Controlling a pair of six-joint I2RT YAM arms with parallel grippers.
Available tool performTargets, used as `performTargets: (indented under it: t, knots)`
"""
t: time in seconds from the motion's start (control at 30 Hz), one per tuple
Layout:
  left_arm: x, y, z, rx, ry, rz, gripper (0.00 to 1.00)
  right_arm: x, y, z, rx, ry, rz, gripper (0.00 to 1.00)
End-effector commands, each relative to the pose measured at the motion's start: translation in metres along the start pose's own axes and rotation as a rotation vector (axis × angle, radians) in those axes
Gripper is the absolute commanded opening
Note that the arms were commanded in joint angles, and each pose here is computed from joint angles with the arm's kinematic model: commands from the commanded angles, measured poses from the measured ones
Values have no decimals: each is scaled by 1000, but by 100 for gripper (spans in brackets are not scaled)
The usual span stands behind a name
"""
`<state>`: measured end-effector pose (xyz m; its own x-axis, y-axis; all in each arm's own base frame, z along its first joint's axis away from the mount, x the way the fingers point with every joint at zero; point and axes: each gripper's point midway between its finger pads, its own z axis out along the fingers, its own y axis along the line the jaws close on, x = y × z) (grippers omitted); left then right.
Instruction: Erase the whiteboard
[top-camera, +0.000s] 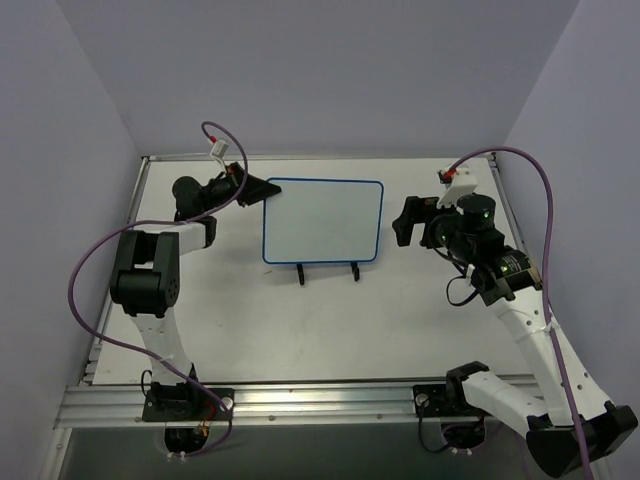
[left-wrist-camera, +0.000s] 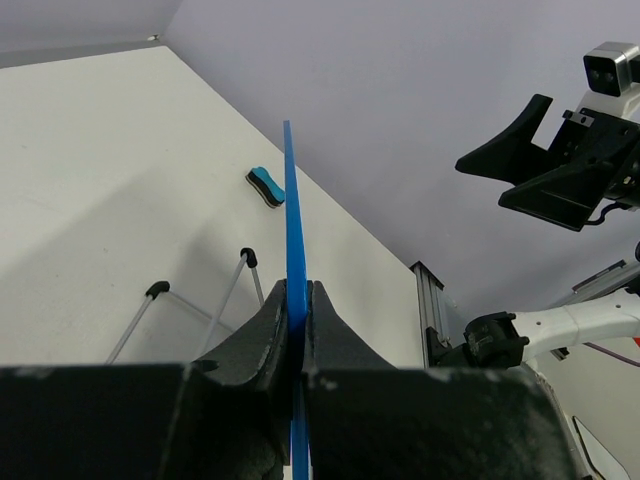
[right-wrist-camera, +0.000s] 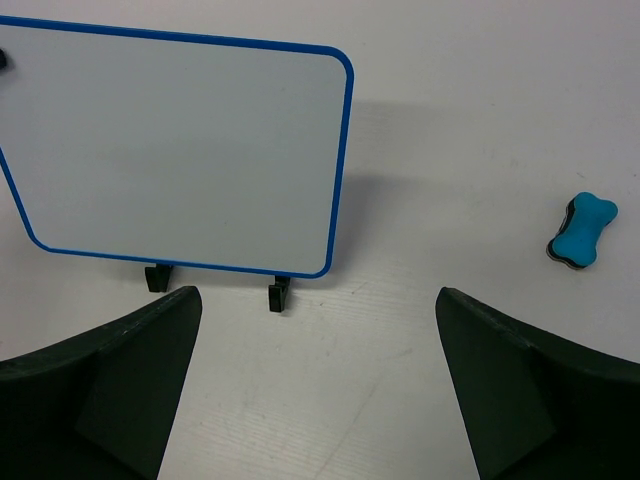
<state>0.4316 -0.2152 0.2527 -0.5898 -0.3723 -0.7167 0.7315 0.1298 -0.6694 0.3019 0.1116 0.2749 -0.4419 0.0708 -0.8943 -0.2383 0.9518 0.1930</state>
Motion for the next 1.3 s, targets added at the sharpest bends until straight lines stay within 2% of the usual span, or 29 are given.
performTargets:
  t: [0.0, 0.27, 0.43, 0.67, 1.27]
  knots:
    - [-27, -38, 5, 150, -80, 292, 2, -11, 1, -4, 4, -32, -17, 100]
    - [-24, -20, 5, 151, -47, 297, 2, -11, 4, -4, -3, -32, -22, 100]
    - [-21, -17, 4, 176, 10, 344, 2, -12, 5, -5, -7, -36, -23, 100]
    - [-11, -6, -4, 152, 13, 415, 2, -14, 8, -7, -18, -43, -27, 100]
    - [35, 38, -14, 64, 9, 309, 2, -14, 13, -11, -43, -54, -30, 100]
